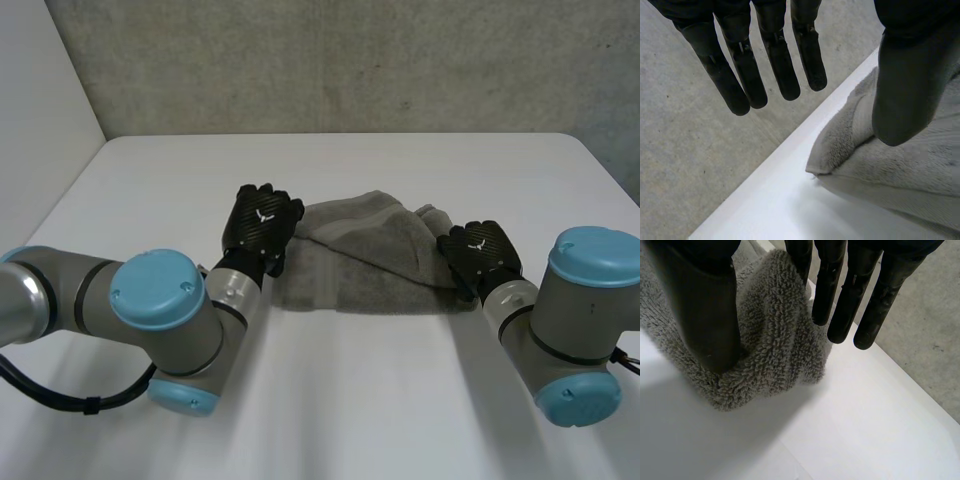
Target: Fold the towel.
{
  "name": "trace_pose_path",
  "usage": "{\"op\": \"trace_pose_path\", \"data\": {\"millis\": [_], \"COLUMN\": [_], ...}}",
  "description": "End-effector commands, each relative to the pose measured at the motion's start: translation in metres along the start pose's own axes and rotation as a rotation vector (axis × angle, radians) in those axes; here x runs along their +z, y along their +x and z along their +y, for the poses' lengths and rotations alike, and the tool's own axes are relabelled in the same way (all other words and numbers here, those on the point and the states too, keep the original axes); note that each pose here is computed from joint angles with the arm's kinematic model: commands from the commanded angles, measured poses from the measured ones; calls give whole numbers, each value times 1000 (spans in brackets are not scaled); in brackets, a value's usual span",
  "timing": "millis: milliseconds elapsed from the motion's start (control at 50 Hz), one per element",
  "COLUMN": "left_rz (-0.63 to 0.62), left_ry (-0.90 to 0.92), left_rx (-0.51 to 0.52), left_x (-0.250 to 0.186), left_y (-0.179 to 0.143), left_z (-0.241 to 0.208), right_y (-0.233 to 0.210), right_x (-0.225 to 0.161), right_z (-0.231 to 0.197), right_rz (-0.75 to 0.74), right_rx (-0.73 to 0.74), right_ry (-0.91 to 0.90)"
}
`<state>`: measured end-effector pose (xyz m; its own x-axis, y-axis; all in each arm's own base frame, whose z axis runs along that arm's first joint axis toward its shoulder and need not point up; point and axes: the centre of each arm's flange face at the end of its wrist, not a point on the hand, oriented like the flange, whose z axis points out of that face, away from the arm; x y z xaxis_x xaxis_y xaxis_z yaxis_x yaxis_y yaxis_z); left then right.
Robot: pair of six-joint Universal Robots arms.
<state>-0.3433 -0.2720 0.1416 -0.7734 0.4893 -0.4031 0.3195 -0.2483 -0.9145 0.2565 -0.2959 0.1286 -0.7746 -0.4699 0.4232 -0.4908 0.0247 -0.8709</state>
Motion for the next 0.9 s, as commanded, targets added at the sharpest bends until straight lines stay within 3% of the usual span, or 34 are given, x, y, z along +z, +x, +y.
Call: {"op": "trace_pose_path", "data": {"millis": [20, 200, 300, 400, 440, 660, 900], "left_rz": [14, -5, -18, -18, -17, -19, 28], "left_ry": [-36, -15, -20, -28, -30, -17, 149], "left_rx": [-2, -7, -8, -8, -8, -8, 0], "left_x": [-21, -33, -35, -36, -36, -32, 0], "left_y": [-1, -12, -17, -17, -17, -17, 2], "left_z": [1, -16, -13, -10, -10, -10, -27], "right_y": [2, 0, -8, -26, -39, -46, -40], "right_x": [-4, -4, -6, -16, -26, -44, -41], "right_z": [-14, -23, -21, -17, -11, 7, 9], "right_rz": [-62, -198, -247, -351, -411, -489, -467], "right_rx": [44, 212, 201, 66, -52, -372, -419], "right_ry": [42, 15, 21, 108, 152, 106, 103]}}
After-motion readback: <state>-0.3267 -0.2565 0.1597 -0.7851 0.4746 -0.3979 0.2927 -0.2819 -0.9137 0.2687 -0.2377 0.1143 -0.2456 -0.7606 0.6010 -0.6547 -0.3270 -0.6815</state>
